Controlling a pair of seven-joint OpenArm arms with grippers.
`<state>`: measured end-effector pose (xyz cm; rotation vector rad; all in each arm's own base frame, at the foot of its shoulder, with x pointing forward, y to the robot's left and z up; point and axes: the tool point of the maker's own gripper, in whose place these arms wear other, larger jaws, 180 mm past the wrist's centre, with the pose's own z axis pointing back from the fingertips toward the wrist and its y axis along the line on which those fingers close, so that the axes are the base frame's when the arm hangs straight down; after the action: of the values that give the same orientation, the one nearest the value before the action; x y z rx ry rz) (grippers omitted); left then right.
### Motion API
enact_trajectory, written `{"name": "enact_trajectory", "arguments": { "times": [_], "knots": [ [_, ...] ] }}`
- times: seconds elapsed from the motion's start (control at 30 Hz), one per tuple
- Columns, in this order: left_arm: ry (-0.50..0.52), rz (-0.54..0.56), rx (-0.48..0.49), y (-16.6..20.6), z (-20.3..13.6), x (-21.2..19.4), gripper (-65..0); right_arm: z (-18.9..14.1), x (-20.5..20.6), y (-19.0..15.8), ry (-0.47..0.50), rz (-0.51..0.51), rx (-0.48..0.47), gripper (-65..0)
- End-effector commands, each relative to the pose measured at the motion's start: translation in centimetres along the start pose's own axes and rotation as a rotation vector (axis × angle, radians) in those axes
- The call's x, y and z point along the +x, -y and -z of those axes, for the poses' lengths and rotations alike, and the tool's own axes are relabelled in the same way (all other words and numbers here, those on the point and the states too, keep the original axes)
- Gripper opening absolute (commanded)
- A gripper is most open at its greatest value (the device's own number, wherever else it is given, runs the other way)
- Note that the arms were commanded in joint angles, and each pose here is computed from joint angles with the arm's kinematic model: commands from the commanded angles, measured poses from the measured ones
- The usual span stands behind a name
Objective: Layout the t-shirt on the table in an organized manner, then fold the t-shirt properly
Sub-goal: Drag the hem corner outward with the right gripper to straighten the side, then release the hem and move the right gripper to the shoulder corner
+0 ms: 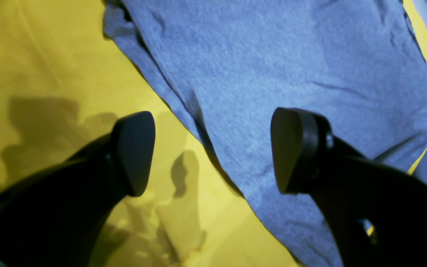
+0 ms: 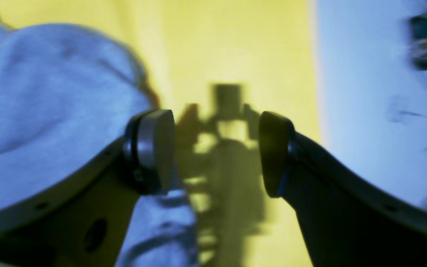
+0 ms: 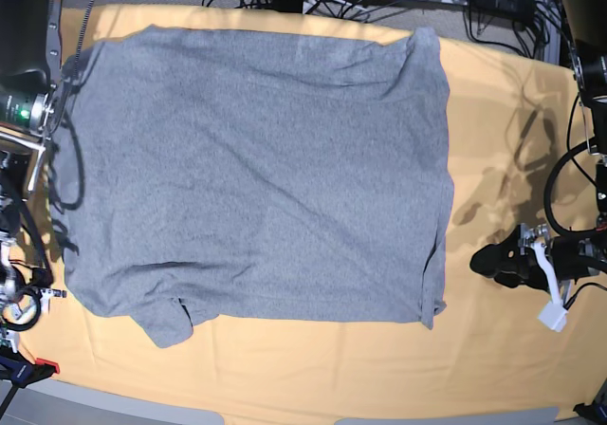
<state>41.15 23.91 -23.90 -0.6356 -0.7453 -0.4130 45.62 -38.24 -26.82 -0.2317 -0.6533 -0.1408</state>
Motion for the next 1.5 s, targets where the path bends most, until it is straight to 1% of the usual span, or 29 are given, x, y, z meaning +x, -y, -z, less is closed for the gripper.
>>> {"name": "enact_trajectory", "arguments": {
  "times": [0.0, 0.17, 0.23, 0.27, 0.33, 0.43, 0.5, 0.6, 0.73, 0.8, 0.97, 1.03, 1.1, 1.17, 1.27, 1.33, 1.47],
  "knots": [
    [0.067, 0.037, 0.008, 0.1, -1.4, 2.5, -15.6, -1.6, 2.4, 1.1, 0.079, 0.037, 0.045, -27.7],
    [0.066, 0.038, 0.008, 0.1, -1.4, 2.5, -15.6, -3.9, 1.1, -1.6, 0.152, 0.143, 0.476, -28.0],
    [0.066, 0.041, 0.007, 0.1, -1.4, 2.5, -15.6, -5.0, -0.3, -2.4, 0.166, 0.161, 0.618, -28.0],
    [0.067, 0.040, 0.006, 0.1, -1.4, 2.5, -15.6, -5.3, -1.4, -2.6, 0.157, 0.164, 0.667, -28.0],
    [0.067, 0.040, 0.007, 0.1, -1.4, 2.5, -15.6, -5.8, -2.6, -2.9, 0.187, 0.191, 0.742, -28.8],
    [0.067, 0.041, 0.006, 0.1, -1.4, 2.5, -15.6, -6.6, -4.4, -3.4, 0.235, 0.210, 0.841, -33.9],
    [0.067, 0.041, 0.007, 0.1, -1.4, 2.5, -15.6, -7.0, -5.6, -3.6, 0.249, 0.251, 0.896, -34.9],
    [0.067, 0.042, 0.007, 0.1, -1.4, 2.5, -15.6, -6.7, -8.6, -3.6, 0.203, 0.281, 0.912, -34.9],
    [0.067, 0.044, 0.006, 0.1, -1.4, 2.5, -15.6, -6.7, -12.4, -3.8, 0.139, 0.275, 0.906, -34.9],
    [0.067, 0.044, 0.006, 0.1, -1.4, 2.5, -15.6, -7.1, -13.8, -3.9, 0.119, 0.252, 0.898, -34.9],
    [0.066, 0.044, 0.007, 0.1, -1.4, 2.5, -15.6, -8.8, -15.9, -3.9, 0.094, 0.134, 0.854, -34.9],
    [0.066, 0.044, 0.007, 0.1, -1.4, 2.5, -15.6, -9.6, -16.5, -3.3, 0.098, 0.105, 0.825, -34.9],
    [0.066, 0.044, 0.007, 0.1, -1.4, 2.5, -15.6, -9.9, -17.3, -2.2, 0.091, 0.088, 0.775, -34.9],
    [0.066, 0.043, 0.006, 0.1, -1.4, 2.5, -15.6, -10.2, -18.0, -0.6, 0.091, 0.105, 0.726, -34.9],
    [0.067, 0.044, 0.006, 0.1, -1.4, 2.5, -15.6, -10.9, -19.1, 1.6, 0.108, 0.162, 0.681, -34.9],
    [0.067, 0.044, 0.006, 0.1, -1.4, 2.5, -15.6, -11.5, -20.1, 2.3, 0.109, 0.194, 0.681, -34.9],
    [0.067, 0.044, 0.006, 0.1, -1.4, 2.5, -15.6, -12.0, -23.0, 2.1, 0.050, 0.224, 0.699, -34.9]
  ]
}}
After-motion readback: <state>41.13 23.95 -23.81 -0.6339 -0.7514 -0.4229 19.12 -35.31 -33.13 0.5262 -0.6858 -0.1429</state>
